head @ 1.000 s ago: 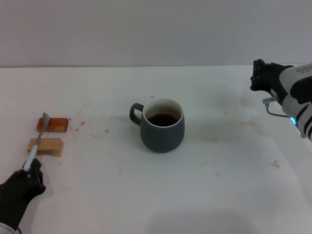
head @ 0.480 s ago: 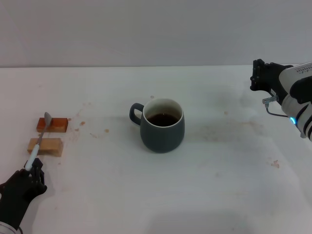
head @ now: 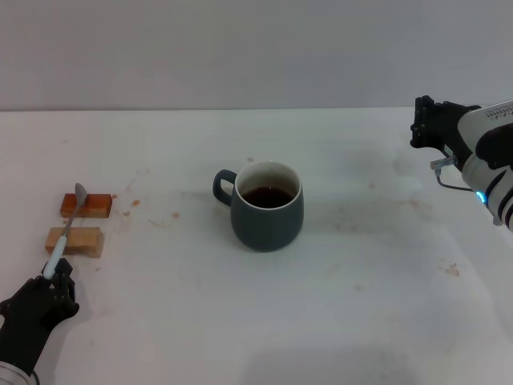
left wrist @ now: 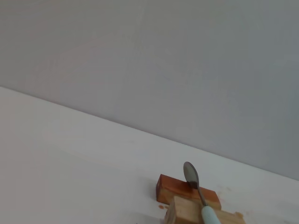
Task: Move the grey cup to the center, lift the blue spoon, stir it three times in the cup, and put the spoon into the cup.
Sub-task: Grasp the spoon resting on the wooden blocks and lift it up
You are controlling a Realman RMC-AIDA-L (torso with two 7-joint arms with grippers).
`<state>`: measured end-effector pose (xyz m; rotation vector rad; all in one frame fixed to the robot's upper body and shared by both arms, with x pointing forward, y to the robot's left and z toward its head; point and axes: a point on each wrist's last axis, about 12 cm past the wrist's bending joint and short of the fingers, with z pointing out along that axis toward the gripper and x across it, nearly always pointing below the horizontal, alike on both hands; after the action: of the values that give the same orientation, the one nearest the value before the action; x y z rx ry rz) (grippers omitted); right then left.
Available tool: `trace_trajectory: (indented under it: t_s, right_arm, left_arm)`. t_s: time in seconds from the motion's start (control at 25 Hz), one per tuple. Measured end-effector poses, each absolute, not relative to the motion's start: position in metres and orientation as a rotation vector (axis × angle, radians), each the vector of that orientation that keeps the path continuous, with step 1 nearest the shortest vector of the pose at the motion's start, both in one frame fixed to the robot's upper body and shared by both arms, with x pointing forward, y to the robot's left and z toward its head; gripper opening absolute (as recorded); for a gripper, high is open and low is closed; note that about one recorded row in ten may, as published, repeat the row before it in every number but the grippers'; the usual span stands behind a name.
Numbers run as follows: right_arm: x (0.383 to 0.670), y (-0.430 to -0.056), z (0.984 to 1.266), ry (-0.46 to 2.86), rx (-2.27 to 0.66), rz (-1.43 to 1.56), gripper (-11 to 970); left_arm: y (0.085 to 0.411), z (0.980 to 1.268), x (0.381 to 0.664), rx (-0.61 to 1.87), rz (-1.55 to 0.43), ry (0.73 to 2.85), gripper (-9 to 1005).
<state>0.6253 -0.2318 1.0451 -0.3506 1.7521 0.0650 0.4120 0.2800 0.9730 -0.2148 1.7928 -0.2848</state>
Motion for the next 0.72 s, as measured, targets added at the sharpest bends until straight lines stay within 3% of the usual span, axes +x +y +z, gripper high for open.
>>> trace_trajectory:
  t_s: [0.72]
  right_arm:
    - [0.6263, -0.2309, 1.0460, 1.749, -0.352, 0.066, 33]
  left_arm:
    - [0.2810, 0.9730, 0.4146, -0.194, -0.280, 1.788, 134]
